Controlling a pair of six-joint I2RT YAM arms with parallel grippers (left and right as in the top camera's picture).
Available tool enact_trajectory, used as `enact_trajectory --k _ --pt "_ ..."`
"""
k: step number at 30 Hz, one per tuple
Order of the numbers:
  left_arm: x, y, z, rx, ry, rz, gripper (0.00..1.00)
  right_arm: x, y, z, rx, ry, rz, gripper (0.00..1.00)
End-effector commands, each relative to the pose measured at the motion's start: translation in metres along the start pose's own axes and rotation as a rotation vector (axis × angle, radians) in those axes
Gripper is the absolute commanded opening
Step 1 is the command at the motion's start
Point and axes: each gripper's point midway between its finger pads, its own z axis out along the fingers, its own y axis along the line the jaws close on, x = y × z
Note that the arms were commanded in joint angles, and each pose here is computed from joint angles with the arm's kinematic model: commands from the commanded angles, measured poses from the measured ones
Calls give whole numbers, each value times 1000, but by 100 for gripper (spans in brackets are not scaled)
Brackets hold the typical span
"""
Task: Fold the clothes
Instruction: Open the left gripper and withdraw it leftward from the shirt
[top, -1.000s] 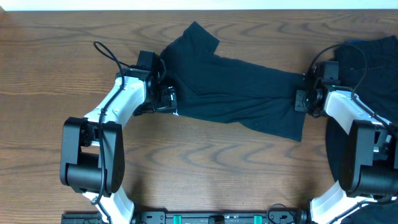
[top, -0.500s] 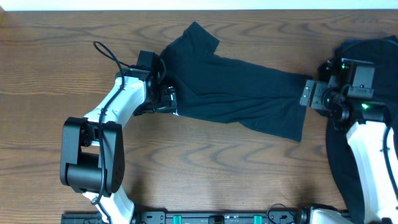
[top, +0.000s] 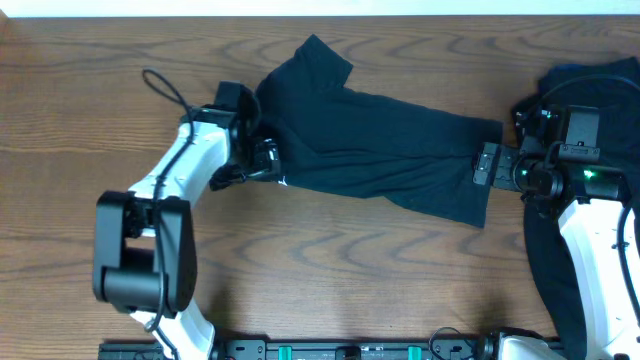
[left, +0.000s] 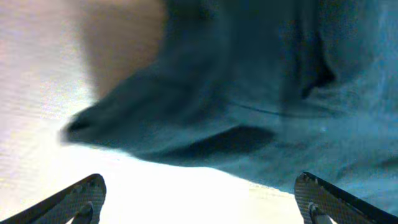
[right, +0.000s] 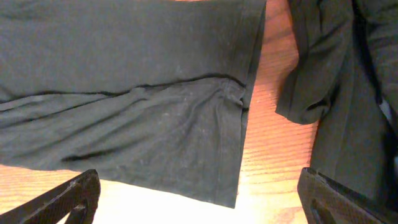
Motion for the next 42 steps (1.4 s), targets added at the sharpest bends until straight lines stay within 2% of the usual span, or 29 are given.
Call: enact_trajectory --k 1,5,6,7,8,9,15,18,24,33,42 --pt "-27 2 -59 123 -128 -194 98 0 1 0 -12 2 19 99" --pt "-35 23 -98 226 -168 -378 98 0 1 0 -12 3 19 99" --pt "-35 33 -103 238 -160 -455 93 0 1 0 -12 3 19 99" --pt "-33 39 -104 256 -141 -517 76 0 1 0 -12 2 19 99" --pt "-30 42 -103 287 -108 -564 66 0 1 0 -12 2 19 99" --pt "-28 45 -101 315 -81 -592 65 0 1 0 -12 2 19 99" --pt "-16 62 -68 464 16 -786 66 0 1 0 -12 2 19 99" --pt "-13 69 -48 550 29 -886 78 0 1 0 -12 2 19 99" --pt "-15 74 -22 665 -3 -1046 80 0 1 0 -12 3 19 99" --pt "-14 77 -5 651 21 -1162 80 0 1 0 -12 2 19 99" --pt "-30 52 16 707 53 -1204 75 0 1 0 -12 2 19 99"
